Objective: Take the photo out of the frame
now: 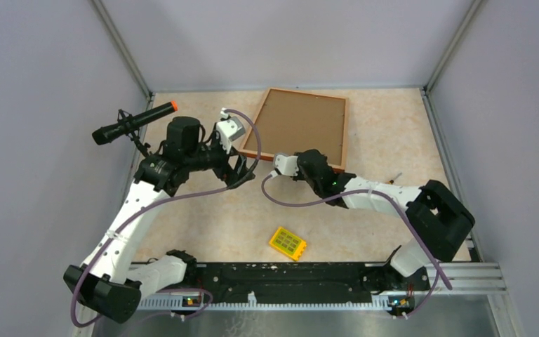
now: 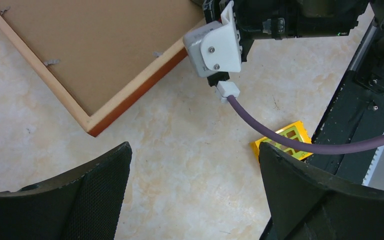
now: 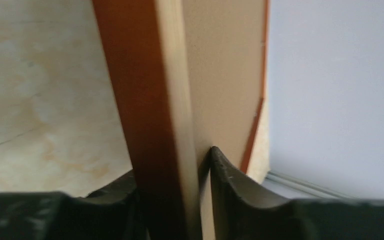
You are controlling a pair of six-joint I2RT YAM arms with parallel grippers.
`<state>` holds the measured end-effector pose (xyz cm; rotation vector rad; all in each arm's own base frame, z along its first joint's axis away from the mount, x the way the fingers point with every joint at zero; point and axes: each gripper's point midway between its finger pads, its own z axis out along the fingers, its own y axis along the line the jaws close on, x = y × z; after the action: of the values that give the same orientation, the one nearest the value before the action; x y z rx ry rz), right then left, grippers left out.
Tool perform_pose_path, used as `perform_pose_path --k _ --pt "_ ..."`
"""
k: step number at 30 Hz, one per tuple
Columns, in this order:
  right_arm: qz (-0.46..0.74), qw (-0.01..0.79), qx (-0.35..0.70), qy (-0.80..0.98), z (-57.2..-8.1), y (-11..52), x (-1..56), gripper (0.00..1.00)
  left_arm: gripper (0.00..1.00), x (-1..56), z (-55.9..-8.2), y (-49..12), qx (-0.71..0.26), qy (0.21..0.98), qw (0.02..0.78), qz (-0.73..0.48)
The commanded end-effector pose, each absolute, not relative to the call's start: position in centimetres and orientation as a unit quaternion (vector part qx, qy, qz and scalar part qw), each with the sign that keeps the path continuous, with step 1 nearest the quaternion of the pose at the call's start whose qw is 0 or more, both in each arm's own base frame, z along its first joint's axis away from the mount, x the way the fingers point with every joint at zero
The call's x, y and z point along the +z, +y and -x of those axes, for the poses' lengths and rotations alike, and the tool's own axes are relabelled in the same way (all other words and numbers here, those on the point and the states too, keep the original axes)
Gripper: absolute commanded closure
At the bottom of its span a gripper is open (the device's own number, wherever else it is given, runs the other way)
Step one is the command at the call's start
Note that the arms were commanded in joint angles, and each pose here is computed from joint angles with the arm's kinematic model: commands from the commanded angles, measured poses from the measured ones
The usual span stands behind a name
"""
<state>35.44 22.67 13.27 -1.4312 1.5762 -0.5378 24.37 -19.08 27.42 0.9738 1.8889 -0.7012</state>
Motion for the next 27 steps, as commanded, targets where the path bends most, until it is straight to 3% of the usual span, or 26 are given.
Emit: perform_pose_path --k 1,7,14,20,27 --pt "0.594 0.371 -0.078 0.709 -30.7 23.6 5.0 0.63 0.01 27.8 -25.3 -19.7 -0.292 0.746 0.453 -0.392" --pt "0.604 0.367 -0.021 0.707 -29.2 24.9 5.7 0.33 0.01 27.0 -25.9 -19.9 -0.292 0.75 0.451 -0.386" --pt "0.593 0.371 0.04 0.714 -27.9 25.9 8.0 0.13 0.01 25.9 -26.4 -19.9 -0.29 0.763 0.434 -0.382" --pt "0.505 0.398 0.126 0.755 -29.5 24.9 12.8 0.02 0.01 24.6 -27.0 -20.0 -0.284 0.77 0.415 -0.394" --pt "0.365 0.413 0.17 0.817 -31.9 19.5 16.0 0.01 0.02 21.4 -29.1 -21.2 -0.275 0.782 0.359 -0.43"
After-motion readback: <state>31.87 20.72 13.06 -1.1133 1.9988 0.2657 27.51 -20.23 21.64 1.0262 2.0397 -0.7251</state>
